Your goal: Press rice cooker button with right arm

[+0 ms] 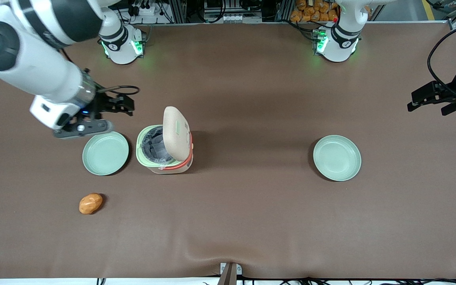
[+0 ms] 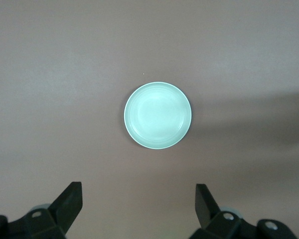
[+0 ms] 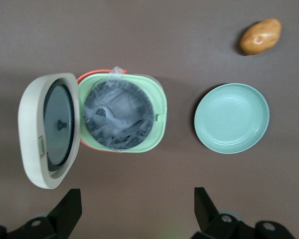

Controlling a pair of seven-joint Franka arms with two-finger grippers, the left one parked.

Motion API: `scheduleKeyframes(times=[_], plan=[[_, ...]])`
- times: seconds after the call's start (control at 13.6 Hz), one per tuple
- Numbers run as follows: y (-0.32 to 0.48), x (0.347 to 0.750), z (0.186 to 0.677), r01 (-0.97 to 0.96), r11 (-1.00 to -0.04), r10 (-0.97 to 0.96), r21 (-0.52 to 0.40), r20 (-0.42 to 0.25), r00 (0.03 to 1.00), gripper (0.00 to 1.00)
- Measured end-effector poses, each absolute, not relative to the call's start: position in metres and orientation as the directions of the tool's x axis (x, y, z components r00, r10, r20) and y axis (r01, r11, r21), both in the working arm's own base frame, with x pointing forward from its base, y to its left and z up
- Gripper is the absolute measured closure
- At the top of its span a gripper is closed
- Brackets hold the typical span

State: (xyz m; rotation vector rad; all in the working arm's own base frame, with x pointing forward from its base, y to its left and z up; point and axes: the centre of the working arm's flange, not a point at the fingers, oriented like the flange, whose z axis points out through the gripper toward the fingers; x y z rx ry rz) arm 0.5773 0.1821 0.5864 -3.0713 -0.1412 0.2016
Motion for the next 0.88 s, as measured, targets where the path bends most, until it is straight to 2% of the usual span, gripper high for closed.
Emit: scheduleKeyframes(times=[0.44, 0.66, 0.88], plan=[[0.08, 0.574, 0.63, 0.007, -0.999, 0.01, -0.038, -0.078, 0.997, 0.0], [0.047, 0.565, 0.635, 0.036, -0.999, 0.039, -0.028, -0.111, 0.993, 0.0], [0.017, 0.565, 0.634, 0.034, -0.999, 0.037, -0.028, -0.116, 0.993, 0.0]])
